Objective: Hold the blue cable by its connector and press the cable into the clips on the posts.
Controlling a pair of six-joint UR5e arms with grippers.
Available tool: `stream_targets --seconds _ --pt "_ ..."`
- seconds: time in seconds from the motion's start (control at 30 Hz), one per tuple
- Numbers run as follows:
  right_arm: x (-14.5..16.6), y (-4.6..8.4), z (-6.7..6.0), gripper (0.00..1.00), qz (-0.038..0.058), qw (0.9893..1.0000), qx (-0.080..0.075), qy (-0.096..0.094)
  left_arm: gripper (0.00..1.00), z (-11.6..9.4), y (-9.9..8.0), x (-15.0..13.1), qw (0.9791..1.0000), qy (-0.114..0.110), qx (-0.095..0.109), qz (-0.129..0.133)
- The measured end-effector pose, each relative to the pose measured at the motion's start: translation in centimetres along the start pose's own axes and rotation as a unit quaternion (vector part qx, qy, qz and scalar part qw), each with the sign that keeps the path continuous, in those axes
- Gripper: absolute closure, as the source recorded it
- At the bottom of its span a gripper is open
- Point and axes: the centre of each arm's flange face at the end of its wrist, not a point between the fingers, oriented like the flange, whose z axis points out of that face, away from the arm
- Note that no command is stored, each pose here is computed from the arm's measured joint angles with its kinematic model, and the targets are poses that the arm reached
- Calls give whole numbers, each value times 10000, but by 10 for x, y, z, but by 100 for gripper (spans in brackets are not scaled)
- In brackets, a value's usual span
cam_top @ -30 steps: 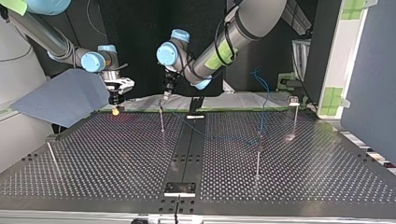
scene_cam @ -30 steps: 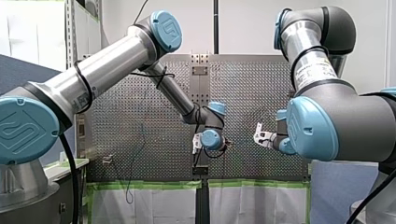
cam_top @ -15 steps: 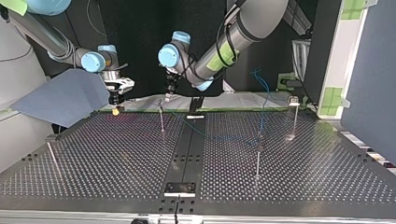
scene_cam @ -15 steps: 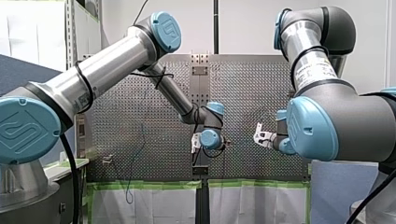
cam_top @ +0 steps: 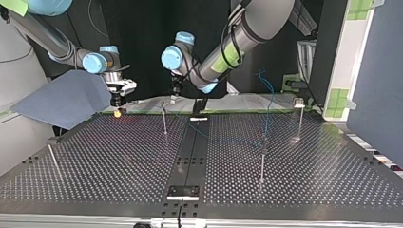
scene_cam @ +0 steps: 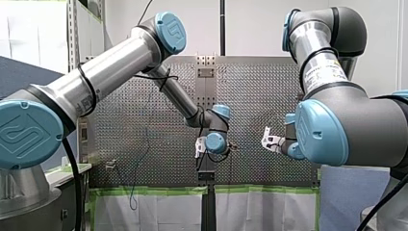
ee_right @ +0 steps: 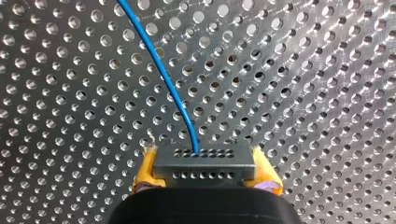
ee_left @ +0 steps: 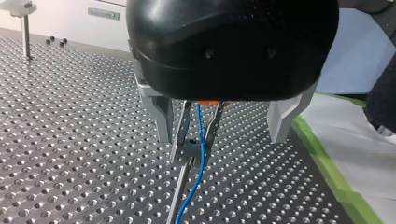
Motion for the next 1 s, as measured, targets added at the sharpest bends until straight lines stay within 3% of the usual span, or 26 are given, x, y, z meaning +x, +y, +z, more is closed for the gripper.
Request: stream_targets --seconds 0.17,0.37,0.57,0.77,1.0 --pt "1 3 0 100 7 10000 -20 7 0 -16 -3 -11 10000 24 -2 11" --pt "0 4 0 100 11 10000 -28 4 0 -36 -5 -28 9997 -194 58 -110" --pt "0 4 0 100 13 10000 -32 -1 0 -55 -1 -48 9981 -482 41 -382" --pt "0 4 -1 100 16 10000 -29 -14 0 -70 10 -66 9941 -760 19 -769" --pt "0 4 -1 100 17 10000 -28 -18 0 -88 24 -86 9877 -1082 -31 -1128"
